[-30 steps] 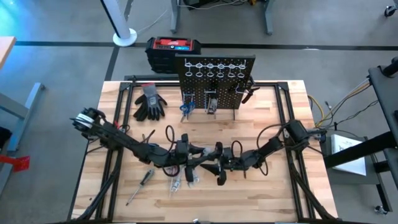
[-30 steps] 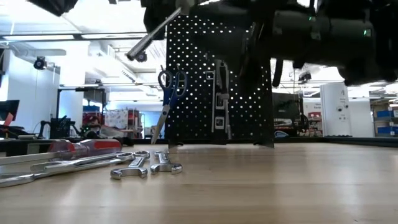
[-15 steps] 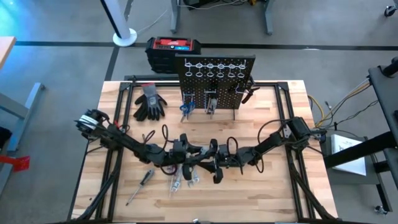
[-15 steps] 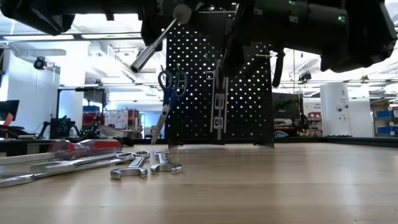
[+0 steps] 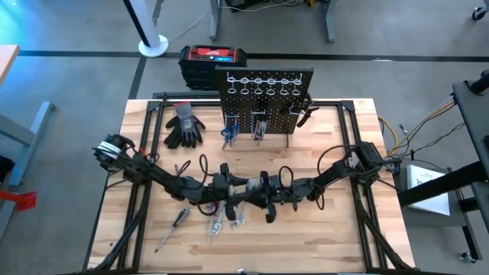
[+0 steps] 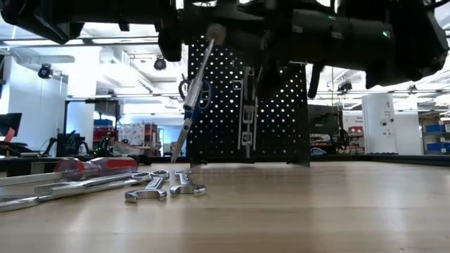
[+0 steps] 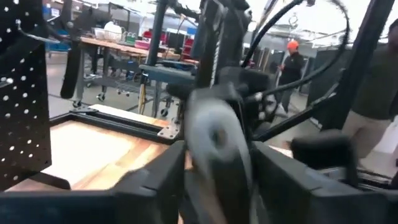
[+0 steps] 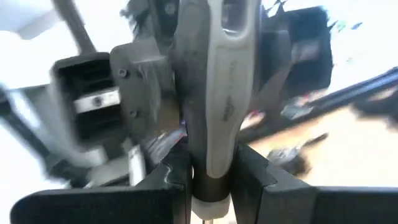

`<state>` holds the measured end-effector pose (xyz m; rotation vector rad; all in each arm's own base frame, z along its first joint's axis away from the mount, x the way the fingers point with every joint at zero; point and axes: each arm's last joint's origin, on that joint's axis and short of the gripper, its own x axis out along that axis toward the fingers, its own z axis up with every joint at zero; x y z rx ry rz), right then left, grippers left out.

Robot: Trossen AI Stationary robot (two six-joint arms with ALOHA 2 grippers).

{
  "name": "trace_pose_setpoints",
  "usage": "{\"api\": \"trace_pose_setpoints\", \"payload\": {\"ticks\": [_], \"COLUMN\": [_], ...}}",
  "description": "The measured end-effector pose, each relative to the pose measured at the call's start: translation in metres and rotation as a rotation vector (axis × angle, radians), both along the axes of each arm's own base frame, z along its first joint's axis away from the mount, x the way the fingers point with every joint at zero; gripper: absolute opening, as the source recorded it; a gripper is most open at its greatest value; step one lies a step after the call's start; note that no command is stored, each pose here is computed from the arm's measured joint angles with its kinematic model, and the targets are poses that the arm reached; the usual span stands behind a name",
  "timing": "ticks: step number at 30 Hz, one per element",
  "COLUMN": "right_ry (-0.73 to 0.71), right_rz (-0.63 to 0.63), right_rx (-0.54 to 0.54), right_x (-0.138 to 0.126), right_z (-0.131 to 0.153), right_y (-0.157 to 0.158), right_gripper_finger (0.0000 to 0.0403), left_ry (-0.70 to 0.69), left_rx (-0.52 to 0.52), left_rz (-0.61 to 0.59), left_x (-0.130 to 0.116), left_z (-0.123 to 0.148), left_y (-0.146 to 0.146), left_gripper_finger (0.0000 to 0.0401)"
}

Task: Hang tools onto peg board
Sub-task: Hang the grey screwdriver on the pegboard

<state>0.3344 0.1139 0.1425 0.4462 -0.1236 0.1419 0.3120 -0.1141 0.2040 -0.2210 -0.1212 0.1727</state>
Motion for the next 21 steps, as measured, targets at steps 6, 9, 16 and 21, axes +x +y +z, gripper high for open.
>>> {"api": "trace_pose_setpoints", "payload": {"ticks": [6, 9, 16, 21], "right_ry": [0.018, 0.022, 0.036, 0.052], "right_rz": [0.335, 0.446, 0.532, 0.567], "right_rx": [-0.042, -0.046, -0.083, -0.117], "right_x": [-0.017, -0.019, -0.008, 0.002], "right_z": [0.001, 0.002, 0.008, 0.013], "right_y": [-0.010, -0.017, -0.024, -0.020], "right_gripper_finger": [0.0055, 0.0055, 0.0055, 0.0055], "left_ry": [-0.020, -0.040, 0.023, 0.066], "left_rx": [0.013, 0.032, 0.040, 0.044], "left_rz": [-0.125, -0.294, -0.415, -0.395], "left_x": [-0.001, 0.001, 0.010, 0.018], "left_z": [0.006, 0.010, 0.010, 0.013], "left_y": [-0.002, -0.003, 0.001, 0.007], "left_gripper_finger": [0.0264, 0.0286, 0.0299, 0.0300]}}
